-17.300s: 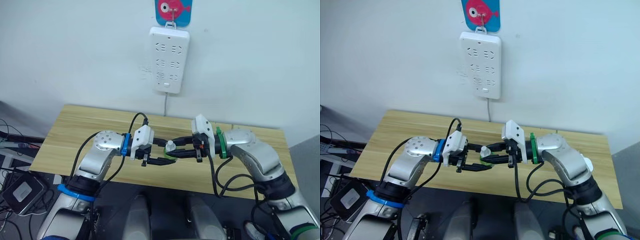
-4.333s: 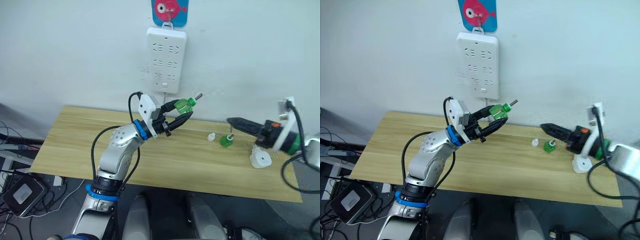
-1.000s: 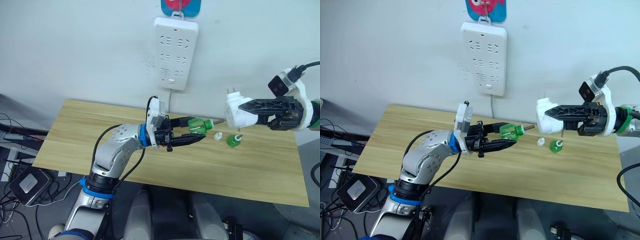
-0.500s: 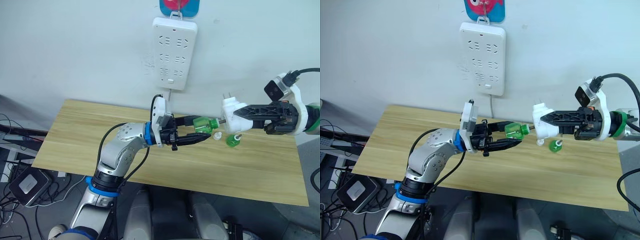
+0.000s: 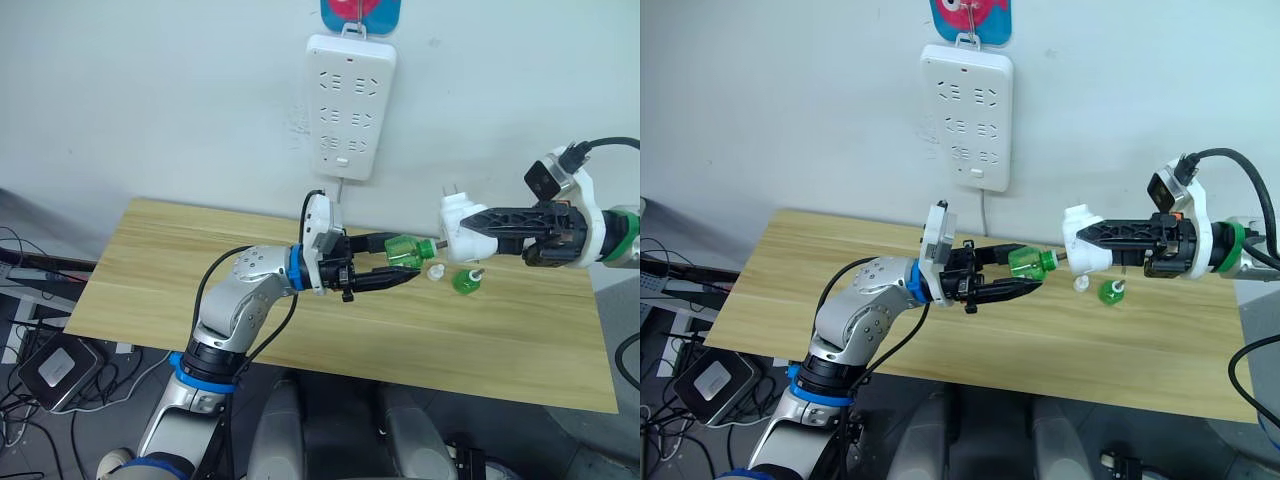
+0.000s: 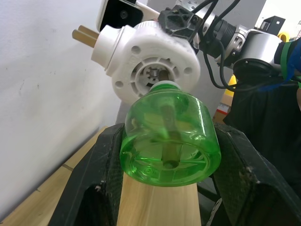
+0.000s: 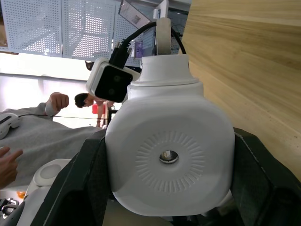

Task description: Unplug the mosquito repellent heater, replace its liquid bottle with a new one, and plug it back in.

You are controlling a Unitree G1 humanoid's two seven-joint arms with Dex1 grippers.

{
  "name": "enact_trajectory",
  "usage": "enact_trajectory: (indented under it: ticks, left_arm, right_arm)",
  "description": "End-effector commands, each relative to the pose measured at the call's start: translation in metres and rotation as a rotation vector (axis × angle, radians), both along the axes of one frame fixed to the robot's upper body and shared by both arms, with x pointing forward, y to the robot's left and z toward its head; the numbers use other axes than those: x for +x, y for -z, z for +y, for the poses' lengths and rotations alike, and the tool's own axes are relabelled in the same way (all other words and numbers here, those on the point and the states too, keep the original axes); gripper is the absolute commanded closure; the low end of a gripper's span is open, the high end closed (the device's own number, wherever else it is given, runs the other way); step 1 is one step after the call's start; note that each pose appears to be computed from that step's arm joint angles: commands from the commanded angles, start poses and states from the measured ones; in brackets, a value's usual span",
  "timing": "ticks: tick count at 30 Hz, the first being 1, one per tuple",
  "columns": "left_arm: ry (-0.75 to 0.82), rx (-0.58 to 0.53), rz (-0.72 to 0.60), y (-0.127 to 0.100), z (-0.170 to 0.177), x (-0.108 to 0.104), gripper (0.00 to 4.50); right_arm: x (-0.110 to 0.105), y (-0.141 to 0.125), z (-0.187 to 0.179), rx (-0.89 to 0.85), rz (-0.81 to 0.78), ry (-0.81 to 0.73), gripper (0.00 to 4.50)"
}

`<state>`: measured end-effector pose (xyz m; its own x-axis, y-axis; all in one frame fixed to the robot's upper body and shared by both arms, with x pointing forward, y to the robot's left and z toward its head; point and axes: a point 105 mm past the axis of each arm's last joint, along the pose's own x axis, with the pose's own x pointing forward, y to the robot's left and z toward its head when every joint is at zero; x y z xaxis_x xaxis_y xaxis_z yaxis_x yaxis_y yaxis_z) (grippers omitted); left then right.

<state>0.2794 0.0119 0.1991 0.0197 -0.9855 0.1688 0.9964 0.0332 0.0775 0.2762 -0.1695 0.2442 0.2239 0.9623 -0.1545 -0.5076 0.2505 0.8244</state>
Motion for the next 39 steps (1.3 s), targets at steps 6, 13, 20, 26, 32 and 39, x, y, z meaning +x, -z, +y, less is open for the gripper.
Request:
enact_trajectory:
  ticks: [6, 13, 20, 26, 32, 39]
  left_arm:
    - [0.026, -0.039, -0.066, -0.017, -0.006, -0.004, 2.22]
    - [0.009, -0.037, -0.079, -0.019, -0.005, 0.001, 2.22]
    - [-0.001, -0.043, -0.085, -0.021, -0.002, 0.002, 2.22]
    - [0.013, -0.043, -0.086, -0.022, -0.003, -0.001, 2.22]
    - [0.023, -0.044, -0.087, -0.021, -0.008, -0.004, 2.22]
    - [0.002, -0.042, -0.096, -0.022, -0.003, 0.001, 2.22]
  right_arm:
    - [-0.010, -0.011, 0.002, 0.025, -0.045, -0.042, 1.52]
    - [-0.011, -0.013, 0.003, 0.022, -0.049, -0.051, 1.52]
    - [-0.010, -0.012, 0.000, 0.015, -0.046, -0.032, 1.52]
    - [-0.009, -0.012, 0.000, 0.017, -0.050, -0.028, 1.52]
    - [-0.010, -0.015, 0.004, 0.026, -0.059, -0.049, 1.52]
    - [-0.014, -0.014, 0.001, 0.012, -0.053, -0.053, 1.52]
